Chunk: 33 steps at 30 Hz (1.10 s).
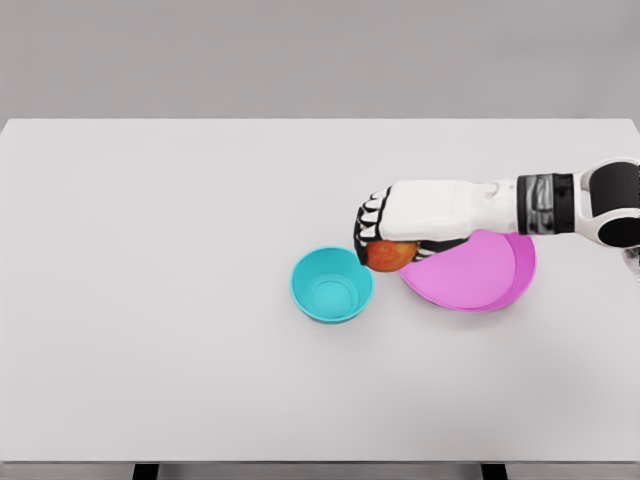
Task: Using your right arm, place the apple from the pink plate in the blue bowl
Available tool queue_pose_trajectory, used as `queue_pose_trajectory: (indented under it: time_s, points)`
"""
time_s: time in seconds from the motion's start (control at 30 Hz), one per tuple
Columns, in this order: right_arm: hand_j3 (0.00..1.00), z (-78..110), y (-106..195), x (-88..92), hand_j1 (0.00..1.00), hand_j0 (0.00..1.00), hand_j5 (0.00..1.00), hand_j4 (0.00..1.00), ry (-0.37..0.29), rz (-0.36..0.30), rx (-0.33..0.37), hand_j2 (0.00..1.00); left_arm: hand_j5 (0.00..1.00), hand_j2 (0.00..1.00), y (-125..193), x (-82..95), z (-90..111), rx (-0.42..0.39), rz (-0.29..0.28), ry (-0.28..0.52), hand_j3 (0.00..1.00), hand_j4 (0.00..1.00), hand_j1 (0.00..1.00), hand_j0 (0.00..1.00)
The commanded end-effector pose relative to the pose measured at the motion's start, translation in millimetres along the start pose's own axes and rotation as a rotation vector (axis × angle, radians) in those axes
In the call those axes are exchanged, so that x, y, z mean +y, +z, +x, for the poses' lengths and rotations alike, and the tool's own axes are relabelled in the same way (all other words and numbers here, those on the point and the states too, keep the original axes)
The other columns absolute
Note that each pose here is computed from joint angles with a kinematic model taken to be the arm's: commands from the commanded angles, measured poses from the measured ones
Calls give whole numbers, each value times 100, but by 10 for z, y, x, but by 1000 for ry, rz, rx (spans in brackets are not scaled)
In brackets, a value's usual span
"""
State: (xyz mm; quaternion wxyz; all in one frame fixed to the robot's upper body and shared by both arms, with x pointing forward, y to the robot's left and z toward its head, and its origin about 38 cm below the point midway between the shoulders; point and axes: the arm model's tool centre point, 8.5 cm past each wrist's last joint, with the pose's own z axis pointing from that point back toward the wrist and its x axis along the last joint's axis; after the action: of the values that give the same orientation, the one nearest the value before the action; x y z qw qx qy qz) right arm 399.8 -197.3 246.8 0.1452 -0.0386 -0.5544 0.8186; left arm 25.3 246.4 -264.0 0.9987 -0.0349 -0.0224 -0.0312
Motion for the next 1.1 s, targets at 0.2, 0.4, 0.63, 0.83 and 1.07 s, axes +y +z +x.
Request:
queue_pose_trajectory:
  time_s: [0.2,0.4,0.63,0.83,1.07]
  points:
    - [45,136,-297,-2,45,45,45,45,-3,-9,-74,45,100,100,0,0,0,0,0,0,100,100,100,100]
    - [45,175,-428,-2,45,45,45,45,5,-7,-95,45,100,100,0,0,0,0,0,0,100,100,100,100]
    - [45,176,-505,24,45,45,45,45,7,2,-100,45,100,100,0,0,0,0,0,0,100,100,100,100]
    - [45,219,-652,0,45,45,45,45,17,12,-129,45,100,100,0,0,0,0,0,0,100,100,100,100]
    - [48,207,-649,7,48,48,48,48,14,13,-125,48,100,100,0,0,0,0,0,0,100,100,100,100]
